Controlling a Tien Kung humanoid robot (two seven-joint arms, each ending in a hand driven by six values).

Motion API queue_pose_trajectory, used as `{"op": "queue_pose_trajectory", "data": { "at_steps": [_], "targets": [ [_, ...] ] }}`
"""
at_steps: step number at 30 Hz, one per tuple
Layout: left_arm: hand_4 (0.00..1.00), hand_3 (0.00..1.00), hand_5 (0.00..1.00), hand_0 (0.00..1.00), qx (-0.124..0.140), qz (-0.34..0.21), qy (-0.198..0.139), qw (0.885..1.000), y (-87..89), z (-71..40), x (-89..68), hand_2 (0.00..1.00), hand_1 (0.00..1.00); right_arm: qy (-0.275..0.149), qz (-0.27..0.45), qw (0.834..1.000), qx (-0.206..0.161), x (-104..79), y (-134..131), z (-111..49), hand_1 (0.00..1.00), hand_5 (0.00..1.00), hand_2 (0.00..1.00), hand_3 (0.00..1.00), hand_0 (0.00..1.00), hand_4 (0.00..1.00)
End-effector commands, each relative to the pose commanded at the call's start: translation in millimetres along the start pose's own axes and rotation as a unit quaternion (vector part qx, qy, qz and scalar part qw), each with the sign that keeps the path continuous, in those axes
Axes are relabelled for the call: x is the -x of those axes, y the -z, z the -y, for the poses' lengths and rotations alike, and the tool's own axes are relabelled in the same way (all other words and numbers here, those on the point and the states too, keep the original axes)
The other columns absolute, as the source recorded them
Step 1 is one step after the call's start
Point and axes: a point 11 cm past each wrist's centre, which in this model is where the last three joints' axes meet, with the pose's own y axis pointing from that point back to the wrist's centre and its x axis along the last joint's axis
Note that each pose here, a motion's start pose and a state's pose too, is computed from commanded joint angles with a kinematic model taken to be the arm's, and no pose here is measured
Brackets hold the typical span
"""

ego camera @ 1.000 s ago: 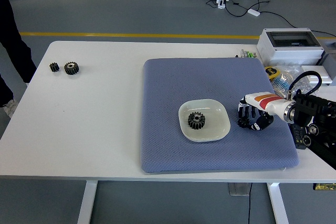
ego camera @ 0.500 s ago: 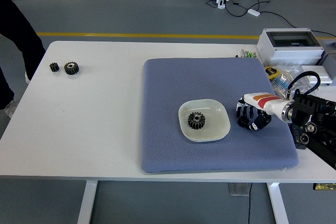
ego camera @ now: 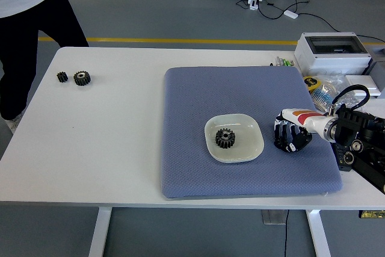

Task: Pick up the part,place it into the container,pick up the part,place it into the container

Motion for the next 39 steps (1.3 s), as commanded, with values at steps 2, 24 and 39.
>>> {"op": "queue_pose_trajectory", "data": {
  "at_steps": [2, 24, 39],
  "targets": [
    [0.675, 0.57, 0.609, 0.69, 0.0, 0.001, 0.0, 1.0, -0.1, 0.0, 0.0, 0.681, 0.676, -0.003, 0.004, 1.0, -0.001, -1.7, -0.3, -0.7, 0.18, 0.1, 0.279, 0.291, 0.059, 0.731],
    [0.675, 0.568, 0.611, 0.69, -0.001, 0.002, -0.001, 1.0, 1.0, 0.1, -0.6, 0.682, 0.676, -0.06, 0.0, 0.998, -0.037, -49.1, 25.8, -10.6, 0.167, 0.116, 0.263, 0.263, 0.055, 0.713],
    [0.675, 0.569, 0.61, 0.69, 0.003, -0.002, -0.001, 1.0, -3.0, -0.1, 0.2, 0.683, 0.676, -0.02, -0.065, 0.992, -0.104, -51.6, 101.8, 1.2, 0.167, 0.121, 0.265, 0.263, 0.056, 0.721]
  ]
}}
